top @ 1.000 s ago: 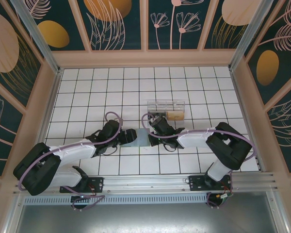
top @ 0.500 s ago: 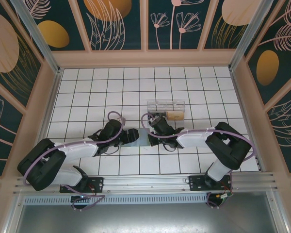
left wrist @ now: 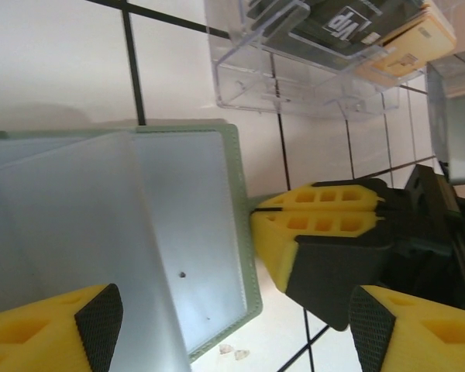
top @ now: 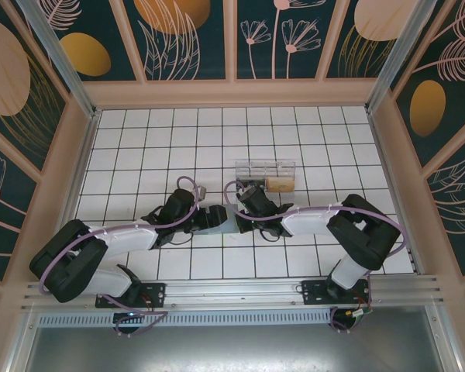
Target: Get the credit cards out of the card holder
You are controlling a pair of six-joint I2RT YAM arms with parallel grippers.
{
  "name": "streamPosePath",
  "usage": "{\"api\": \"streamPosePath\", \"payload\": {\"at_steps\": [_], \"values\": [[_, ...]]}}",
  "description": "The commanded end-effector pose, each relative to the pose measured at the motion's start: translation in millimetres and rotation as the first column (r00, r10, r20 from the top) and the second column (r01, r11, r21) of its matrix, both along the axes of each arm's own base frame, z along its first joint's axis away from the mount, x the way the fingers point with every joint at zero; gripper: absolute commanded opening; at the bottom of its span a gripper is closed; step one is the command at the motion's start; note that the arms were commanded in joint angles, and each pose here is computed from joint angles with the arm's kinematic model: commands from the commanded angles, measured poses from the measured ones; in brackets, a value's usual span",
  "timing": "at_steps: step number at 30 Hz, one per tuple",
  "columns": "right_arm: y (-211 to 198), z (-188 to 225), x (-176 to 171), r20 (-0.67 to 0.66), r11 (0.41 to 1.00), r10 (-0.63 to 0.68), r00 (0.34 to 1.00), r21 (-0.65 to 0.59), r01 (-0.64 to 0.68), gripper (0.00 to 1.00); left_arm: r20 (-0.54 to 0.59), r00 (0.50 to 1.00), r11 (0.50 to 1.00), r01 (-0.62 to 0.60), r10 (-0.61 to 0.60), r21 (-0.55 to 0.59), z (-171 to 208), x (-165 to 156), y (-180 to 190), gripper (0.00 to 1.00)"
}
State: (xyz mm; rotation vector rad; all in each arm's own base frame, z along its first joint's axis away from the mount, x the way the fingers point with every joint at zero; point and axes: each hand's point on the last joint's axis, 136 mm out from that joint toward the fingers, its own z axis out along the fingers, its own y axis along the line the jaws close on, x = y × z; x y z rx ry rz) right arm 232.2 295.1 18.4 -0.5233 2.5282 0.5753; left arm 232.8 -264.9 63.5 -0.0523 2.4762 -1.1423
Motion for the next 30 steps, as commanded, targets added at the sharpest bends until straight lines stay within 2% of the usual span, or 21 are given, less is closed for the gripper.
{"api": "streamPosePath", "payload": {"at_steps": [1,7,9,13,19,30], "values": [[-9,-22,-14,-0.067,0.998,0.008,0.998,-0.068,-0.012,0.09,0.028,0.999,0.996,0.040,-0.037,-0.083,19,3,-16,0.79],[-9,-22,-15,-0.070,0.997,0.006,0.998,-0.071,-0.011,0.09,0.071,0.995,0.983,0.087,-0.076,-0.162,40,1,-26,0.81],[-9,-22,-15,-0.069,0.998,0.006,0.998,-0.070,-0.011,0.09,0.094,0.995,0.992,0.054,-0.043,-0.118,42,5,-18,0.81],[-8,-21,-14,-0.068,0.997,0.009,0.998,-0.069,-0.014,0.09,0.103,0.994,0.998,-0.050,0.044,0.050,30,13,10,0.81],[-6,-18,-13,-0.064,0.998,0.013,0.998,-0.066,-0.017,0.09,0.096,0.985,0.953,-0.165,0.145,0.255,5,13,54,0.84],[-8,-20,-15,-0.068,0.998,0.010,0.998,-0.067,-0.014,0.09,0.012,0.991,0.945,-0.129,0.132,0.300,-25,7,53,0.83]]}}
